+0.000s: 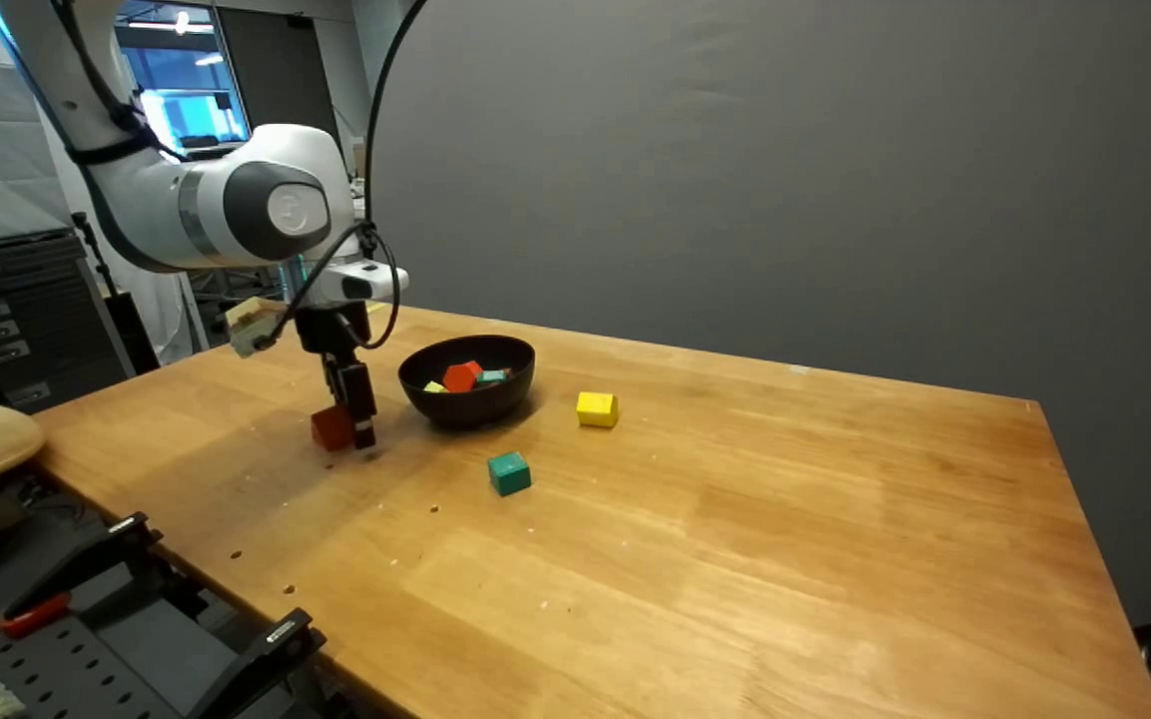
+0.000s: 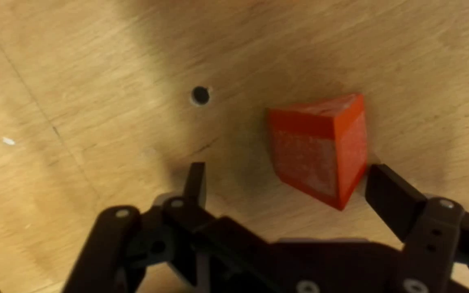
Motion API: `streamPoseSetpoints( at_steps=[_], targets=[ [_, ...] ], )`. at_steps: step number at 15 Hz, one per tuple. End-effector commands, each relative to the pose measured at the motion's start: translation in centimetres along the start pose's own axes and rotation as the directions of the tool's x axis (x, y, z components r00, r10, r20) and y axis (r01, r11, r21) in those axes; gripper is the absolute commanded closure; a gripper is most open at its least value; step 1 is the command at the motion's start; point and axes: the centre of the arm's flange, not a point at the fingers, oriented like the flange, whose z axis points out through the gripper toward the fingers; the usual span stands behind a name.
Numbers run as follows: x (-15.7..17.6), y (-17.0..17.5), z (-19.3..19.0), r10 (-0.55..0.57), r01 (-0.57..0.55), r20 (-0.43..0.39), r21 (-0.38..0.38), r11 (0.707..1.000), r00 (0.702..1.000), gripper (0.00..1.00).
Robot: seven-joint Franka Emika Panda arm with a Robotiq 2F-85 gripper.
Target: Put all the blocks inside the black bowl
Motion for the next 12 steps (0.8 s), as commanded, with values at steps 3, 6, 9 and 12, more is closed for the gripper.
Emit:
streamPoseSetpoints(
  at_steps=[3,6,9,12],
  targets=[
    [-2.5,0.3,-1.2,0.109,-0.113,0.135,0.020,0.993,0.985,0.00],
    [-2.1,-0.6,-0.1,0.116,-0.121,0.139,0.025,0.992,0.983,0.00],
    [-2.1,-0.7,0.0,0.133,-0.136,0.122,0.011,0.991,0.983,0.00],
    [-0.3,-0.6,1.9,0.091,-0.087,0.072,-0.048,0.995,0.993,0.00]
  ],
)
